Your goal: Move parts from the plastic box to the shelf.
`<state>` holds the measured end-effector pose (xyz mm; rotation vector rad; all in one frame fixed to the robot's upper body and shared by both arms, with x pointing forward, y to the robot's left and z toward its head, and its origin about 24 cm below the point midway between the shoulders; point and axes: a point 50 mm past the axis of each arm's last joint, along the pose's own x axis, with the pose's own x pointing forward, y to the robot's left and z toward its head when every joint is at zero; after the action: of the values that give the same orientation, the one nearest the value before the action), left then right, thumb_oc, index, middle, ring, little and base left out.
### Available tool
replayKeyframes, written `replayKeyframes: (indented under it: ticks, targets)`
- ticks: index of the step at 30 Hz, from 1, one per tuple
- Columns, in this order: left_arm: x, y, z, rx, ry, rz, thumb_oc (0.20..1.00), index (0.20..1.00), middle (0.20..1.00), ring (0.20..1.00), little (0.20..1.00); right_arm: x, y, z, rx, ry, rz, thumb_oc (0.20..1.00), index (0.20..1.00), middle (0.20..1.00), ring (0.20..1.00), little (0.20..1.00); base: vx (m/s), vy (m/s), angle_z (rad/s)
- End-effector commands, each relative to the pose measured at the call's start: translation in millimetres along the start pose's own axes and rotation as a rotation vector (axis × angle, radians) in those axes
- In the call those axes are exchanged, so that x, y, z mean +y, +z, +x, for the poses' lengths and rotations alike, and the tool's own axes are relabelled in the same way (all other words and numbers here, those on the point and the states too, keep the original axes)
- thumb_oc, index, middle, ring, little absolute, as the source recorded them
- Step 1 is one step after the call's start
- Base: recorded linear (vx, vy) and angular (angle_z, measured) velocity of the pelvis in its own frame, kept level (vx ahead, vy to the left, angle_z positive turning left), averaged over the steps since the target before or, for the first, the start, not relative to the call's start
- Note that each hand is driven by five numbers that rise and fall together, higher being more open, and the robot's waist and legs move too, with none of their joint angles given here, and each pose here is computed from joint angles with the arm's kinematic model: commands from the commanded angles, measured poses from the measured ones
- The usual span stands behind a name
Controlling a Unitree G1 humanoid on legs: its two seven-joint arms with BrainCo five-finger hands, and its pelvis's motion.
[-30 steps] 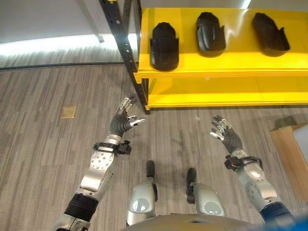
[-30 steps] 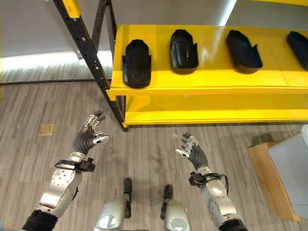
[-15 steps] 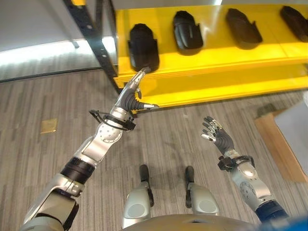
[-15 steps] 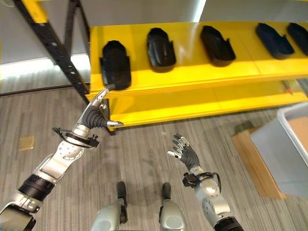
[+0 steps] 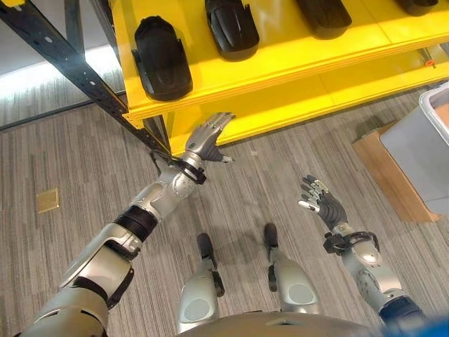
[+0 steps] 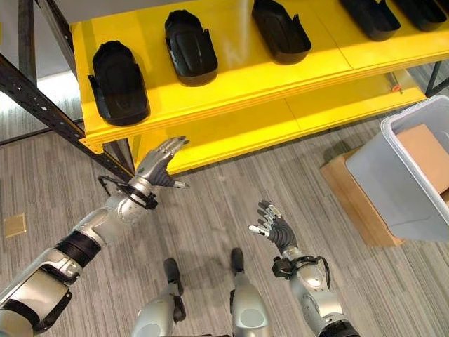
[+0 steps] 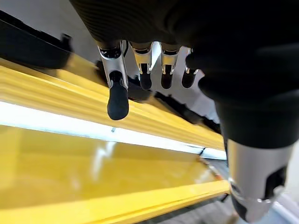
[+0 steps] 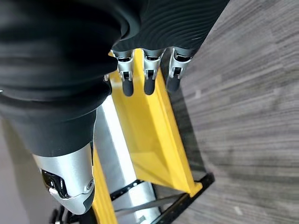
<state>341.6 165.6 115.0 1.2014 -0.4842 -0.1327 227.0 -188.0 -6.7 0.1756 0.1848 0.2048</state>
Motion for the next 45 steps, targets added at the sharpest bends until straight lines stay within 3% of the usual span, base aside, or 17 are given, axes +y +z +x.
replayKeyframes:
  ticks: [1, 17, 30, 45]
  targets:
    - [33, -6, 14, -0.01, 0.129, 0.08, 1.0, 1.0, 1.0, 1.0, 1.0, 5, 25, 3, -0.118, 0.064, -0.058, 1.0, 1.0, 1.0, 1.0, 1.0, 0.0, 0.0, 0.0]
    - [106, -47, 40, 0.143, 0.2, 0.362, 1.0, 1.0, 1.0, 1.0, 1.0, -2, 18, -7, -0.063, 0.095, -0.082, 1.0, 1.0, 1.0, 1.0, 1.0, 0.0, 0.0, 0.0]
    - [115, -60, 55, 0.253, 0.118, 0.397, 1.0, 1.0, 1.0, 1.0, 1.0, 1, 17, -8, -0.044, 0.141, -0.083, 1.0, 1.0, 1.0, 1.0, 1.0, -0.01, 0.002, -0.02]
    - [105, -27, 44, 0.029, 0.197, 0.366, 1.0, 1.0, 1.0, 1.0, 1.0, -5, 23, -9, -0.082, 0.096, -0.082, 1.0, 1.0, 1.0, 1.0, 1.0, 0.0, 0.001, 0.01]
